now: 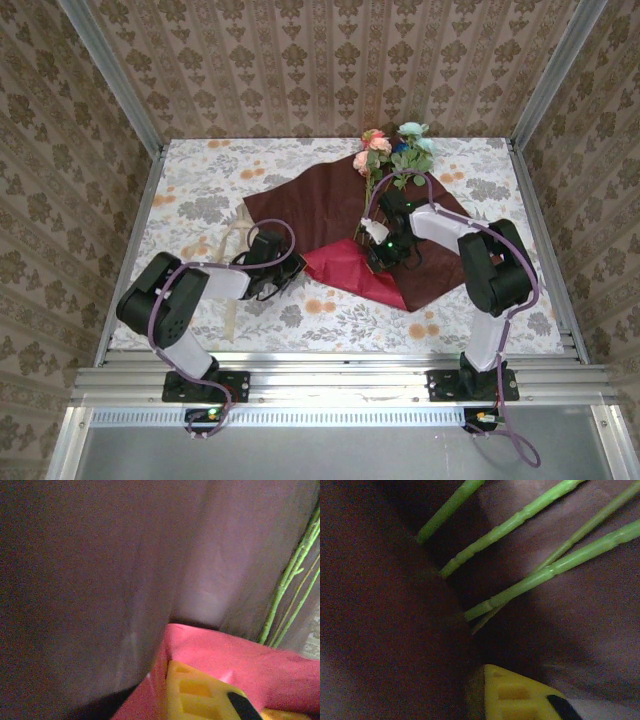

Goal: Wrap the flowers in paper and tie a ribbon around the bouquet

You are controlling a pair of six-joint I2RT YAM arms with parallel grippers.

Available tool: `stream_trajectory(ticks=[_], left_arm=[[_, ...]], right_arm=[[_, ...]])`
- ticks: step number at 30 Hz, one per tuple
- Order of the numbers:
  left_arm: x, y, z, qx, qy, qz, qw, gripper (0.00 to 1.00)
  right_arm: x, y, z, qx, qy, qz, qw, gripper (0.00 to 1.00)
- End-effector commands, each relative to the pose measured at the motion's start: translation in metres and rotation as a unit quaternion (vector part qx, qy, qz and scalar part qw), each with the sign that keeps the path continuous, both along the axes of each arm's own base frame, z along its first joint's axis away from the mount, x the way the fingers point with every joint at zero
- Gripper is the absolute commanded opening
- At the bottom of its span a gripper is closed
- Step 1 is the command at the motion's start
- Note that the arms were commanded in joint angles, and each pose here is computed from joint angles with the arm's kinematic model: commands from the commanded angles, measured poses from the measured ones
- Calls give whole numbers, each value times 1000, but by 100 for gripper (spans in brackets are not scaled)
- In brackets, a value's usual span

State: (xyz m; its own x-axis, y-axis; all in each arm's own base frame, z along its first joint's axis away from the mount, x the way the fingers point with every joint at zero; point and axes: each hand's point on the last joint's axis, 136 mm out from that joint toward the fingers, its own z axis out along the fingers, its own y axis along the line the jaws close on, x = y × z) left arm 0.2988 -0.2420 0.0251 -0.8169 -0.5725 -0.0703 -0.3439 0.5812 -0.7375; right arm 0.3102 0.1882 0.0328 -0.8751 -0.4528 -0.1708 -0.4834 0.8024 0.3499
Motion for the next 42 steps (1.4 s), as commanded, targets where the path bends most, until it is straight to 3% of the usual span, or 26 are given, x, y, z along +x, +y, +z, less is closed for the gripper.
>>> stream_trajectory(ticks=[1, 5, 10, 16, 21, 26, 30, 32, 34, 35, 38, 39, 42], left_arm=[[3, -2, 11, 13, -8, -8, 1000, 0], [-3, -2, 20, 24, 12, -22, 999, 0], [-8, -5, 26, 15, 38, -34, 999, 0], [-10, -4, 30, 11, 57, -45, 997, 0], [-11, -3, 30, -1, 70, -52, 996, 0], [-10, -1, 31, -9, 74, -54, 996, 0], [-8, 1, 35, -14, 70, -49, 996, 0], [-8, 3, 36, -15, 70, -47, 996, 0], [-9, 5, 37, -15, 71, -47, 996, 0], [-9, 7, 37, -14, 71, -46, 996, 0], [-10, 9, 37, -14, 73, -46, 996, 0], [-10, 10, 35, -15, 75, -45, 996, 0], [-9, 11, 35, -15, 75, -44, 996, 0]], right_arm=[[21, -13, 16, -34, -84, -20, 996, 26], [24, -3, 62, -46, -282, 24, 958, 50], [-24, 39, 84, -71, -456, 156, 873, 68], [-47, 87, 61, -118, -501, 230, 826, 76], [-32, 117, 37, -181, -524, 239, 797, 76], [-12, 109, 13, -281, -522, 239, 769, 67], [-13, 105, -3, -314, -506, 274, 755, 19], [-16, 103, -6, -315, -499, 281, 757, 6], [-19, 97, -4, -316, -494, 280, 760, 2], [-21, 93, -2, -319, -491, 279, 761, 7], [-29, 77, -1, -336, -472, 287, 763, 46], [-33, 71, -2, -341, -465, 293, 763, 53], [-47, 55, -4, -349, -443, 312, 764, 53]])
